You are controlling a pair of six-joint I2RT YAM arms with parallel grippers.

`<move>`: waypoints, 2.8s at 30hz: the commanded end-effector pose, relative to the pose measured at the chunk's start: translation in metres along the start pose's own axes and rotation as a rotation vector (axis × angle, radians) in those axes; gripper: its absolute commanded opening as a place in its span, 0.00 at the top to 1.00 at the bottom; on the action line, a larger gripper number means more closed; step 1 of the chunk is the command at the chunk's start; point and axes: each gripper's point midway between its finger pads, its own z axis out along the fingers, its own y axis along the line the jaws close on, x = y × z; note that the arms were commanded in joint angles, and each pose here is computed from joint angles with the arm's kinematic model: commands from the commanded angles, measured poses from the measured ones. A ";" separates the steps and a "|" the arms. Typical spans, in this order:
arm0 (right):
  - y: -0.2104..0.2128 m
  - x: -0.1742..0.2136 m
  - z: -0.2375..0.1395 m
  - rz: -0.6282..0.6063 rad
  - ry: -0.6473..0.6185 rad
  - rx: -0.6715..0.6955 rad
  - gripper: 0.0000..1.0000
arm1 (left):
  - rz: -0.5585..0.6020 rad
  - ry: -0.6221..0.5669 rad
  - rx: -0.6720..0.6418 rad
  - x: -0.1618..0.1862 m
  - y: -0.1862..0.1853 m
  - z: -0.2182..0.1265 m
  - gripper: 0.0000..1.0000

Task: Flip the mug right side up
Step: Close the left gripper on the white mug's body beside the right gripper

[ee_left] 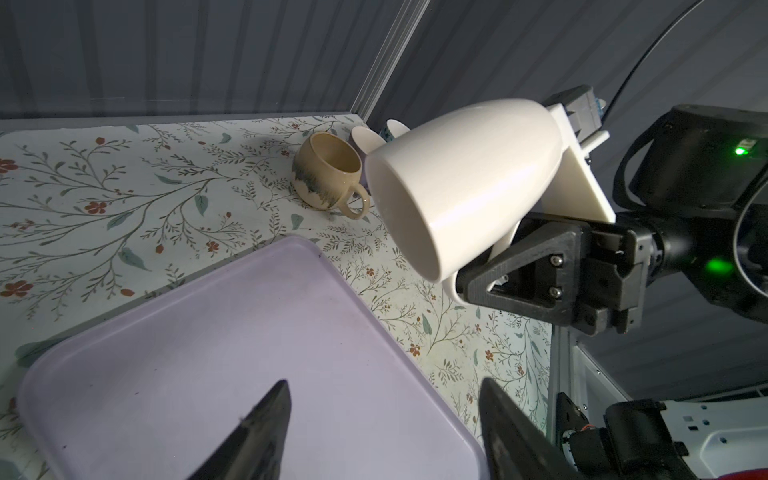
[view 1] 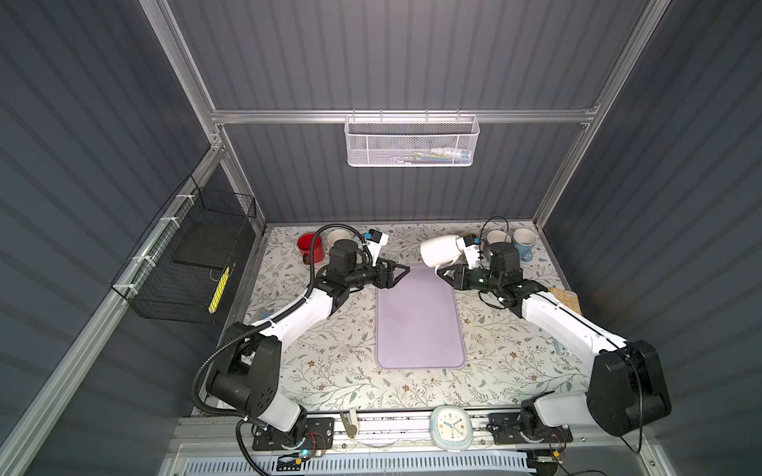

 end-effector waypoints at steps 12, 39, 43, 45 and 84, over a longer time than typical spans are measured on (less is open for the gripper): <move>0.029 -0.029 0.000 -0.034 -0.103 -0.174 1.00 | 0.058 -0.093 0.112 -0.033 -0.028 0.019 0.29; 0.034 -0.025 0.006 0.015 -0.123 -0.270 1.00 | 0.043 -0.183 0.212 -0.052 -0.035 0.041 0.30; 0.037 -0.027 0.008 0.017 -0.125 -0.293 1.00 | 0.038 -0.187 0.231 -0.052 -0.040 0.042 0.30; 0.040 -0.027 0.009 0.015 -0.125 -0.300 1.00 | 0.042 -0.192 0.239 -0.054 -0.043 0.041 0.31; 0.052 -0.017 0.023 0.054 -0.115 -0.430 0.96 | 0.024 -0.280 0.401 -0.069 -0.069 0.036 0.72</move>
